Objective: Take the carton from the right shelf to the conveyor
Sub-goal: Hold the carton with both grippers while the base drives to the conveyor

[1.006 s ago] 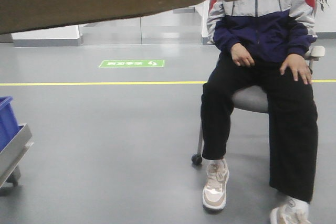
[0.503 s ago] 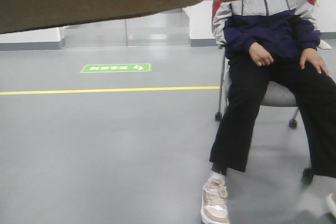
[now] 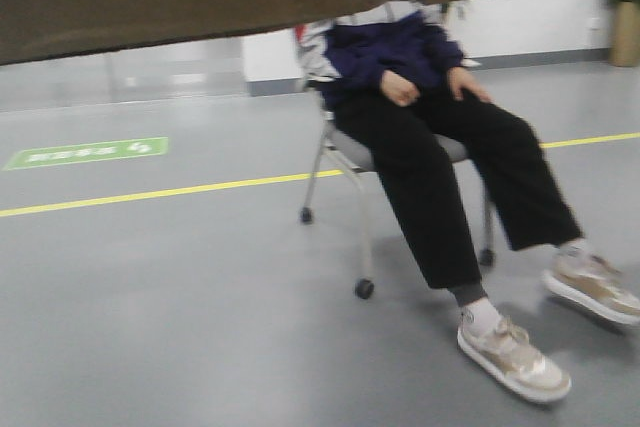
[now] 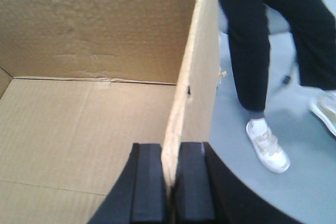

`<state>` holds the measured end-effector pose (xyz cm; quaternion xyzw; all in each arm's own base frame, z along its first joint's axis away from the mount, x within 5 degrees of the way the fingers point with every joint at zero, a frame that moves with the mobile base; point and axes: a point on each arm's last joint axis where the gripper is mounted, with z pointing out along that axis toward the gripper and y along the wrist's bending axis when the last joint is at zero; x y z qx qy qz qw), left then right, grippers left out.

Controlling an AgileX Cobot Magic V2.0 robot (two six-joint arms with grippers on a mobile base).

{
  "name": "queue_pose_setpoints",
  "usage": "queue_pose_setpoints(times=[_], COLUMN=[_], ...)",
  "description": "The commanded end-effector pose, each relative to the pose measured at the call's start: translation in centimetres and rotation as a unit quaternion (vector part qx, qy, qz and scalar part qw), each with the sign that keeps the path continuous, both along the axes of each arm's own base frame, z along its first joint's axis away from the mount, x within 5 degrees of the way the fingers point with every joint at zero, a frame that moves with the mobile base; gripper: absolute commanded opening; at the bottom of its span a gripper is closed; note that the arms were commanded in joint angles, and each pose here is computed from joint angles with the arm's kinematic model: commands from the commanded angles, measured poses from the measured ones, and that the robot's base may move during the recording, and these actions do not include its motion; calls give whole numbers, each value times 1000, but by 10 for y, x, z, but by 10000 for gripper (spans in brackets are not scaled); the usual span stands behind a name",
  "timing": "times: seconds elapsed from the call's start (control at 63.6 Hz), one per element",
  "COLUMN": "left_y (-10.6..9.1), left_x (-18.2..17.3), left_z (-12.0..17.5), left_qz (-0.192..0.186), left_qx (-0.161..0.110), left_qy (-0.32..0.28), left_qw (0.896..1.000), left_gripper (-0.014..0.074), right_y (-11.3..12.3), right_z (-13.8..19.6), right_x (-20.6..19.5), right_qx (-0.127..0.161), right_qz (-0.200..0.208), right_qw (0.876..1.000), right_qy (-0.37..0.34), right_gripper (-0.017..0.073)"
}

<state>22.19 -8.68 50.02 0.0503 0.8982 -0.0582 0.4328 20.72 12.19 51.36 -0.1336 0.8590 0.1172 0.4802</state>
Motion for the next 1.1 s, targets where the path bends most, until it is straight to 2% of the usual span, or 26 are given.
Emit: queue_pose_setpoints(times=[0.0,1.084], left_y=[-7,-7], left_x=[-4,-4], left_z=[5,5], left_qz=[-28,-27], left_qx=[-22,-22], left_qy=[-17,-17], left_qw=[999,999], left_gripper=[-17,-17], right_y=[4,4], right_z=[10,10], right_x=[-2,-2], right_qx=[35,35], right_qz=[19,19], right_qw=[999,999], right_qy=[-37,-37], right_gripper=[-70,-70])
